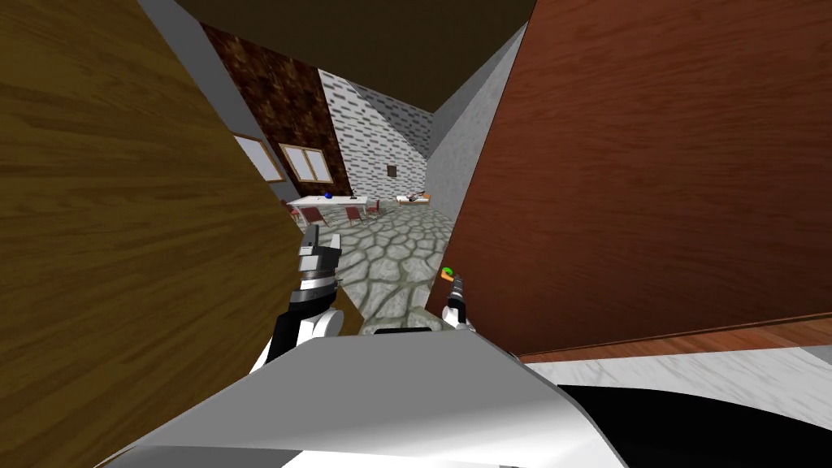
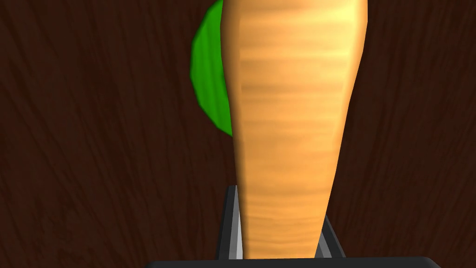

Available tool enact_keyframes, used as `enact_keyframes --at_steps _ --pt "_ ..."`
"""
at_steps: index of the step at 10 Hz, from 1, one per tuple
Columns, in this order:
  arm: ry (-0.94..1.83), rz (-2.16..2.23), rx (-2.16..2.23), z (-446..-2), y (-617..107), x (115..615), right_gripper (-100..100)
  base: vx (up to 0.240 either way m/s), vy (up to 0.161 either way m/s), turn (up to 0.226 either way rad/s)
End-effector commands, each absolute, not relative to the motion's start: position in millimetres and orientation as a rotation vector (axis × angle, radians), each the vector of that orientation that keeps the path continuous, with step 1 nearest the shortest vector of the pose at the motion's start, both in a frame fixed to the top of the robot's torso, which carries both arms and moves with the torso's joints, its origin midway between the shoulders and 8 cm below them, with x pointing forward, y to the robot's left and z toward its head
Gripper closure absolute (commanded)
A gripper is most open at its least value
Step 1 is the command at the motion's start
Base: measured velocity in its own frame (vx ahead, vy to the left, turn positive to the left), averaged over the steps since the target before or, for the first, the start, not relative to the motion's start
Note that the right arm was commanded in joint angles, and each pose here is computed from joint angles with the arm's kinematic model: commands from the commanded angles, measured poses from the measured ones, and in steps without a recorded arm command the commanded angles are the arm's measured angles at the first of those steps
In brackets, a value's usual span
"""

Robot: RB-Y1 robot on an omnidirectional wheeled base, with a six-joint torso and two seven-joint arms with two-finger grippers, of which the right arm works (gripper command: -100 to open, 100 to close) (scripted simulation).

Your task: Push the door open

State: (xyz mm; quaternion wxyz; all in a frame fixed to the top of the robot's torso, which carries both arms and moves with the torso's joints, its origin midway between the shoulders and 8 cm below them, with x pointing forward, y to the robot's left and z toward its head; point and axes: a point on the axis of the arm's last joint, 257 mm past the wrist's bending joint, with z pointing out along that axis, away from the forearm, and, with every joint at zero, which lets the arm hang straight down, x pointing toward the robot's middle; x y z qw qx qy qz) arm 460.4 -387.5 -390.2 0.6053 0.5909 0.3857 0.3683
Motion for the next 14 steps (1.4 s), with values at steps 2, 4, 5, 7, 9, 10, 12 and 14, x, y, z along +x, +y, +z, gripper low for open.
enact_keyframes --at_steps 2,4,5,7,9,10,12,14 --pt "0.833 0.807 1.373 -384 -413 451 100 0.233 0.025 -0.087" --pt "0.808 0.787 1.387 -384 -421 447 100 0.179 0.012 -0.052" --pt "0.796 0.777 1.394 -385 -424 445 100 0.207 0.024 -0.056" --pt "0.775 0.761 1.408 -386 -429 441 100 0.191 0.040 -0.062" --pt "0.757 0.748 1.421 -388 -432 437 100 0.165 0.032 -0.058" --pt "0.746 0.740 1.430 -389 -434 435 100 0.183 0.043 -0.063" --pt "0.729 0.730 1.444 -391 -435 431 100 0.164 0.047 -0.056" --pt "0.703 0.683 1.448 -392 -459 417 100 0.103 -0.013 -0.052"
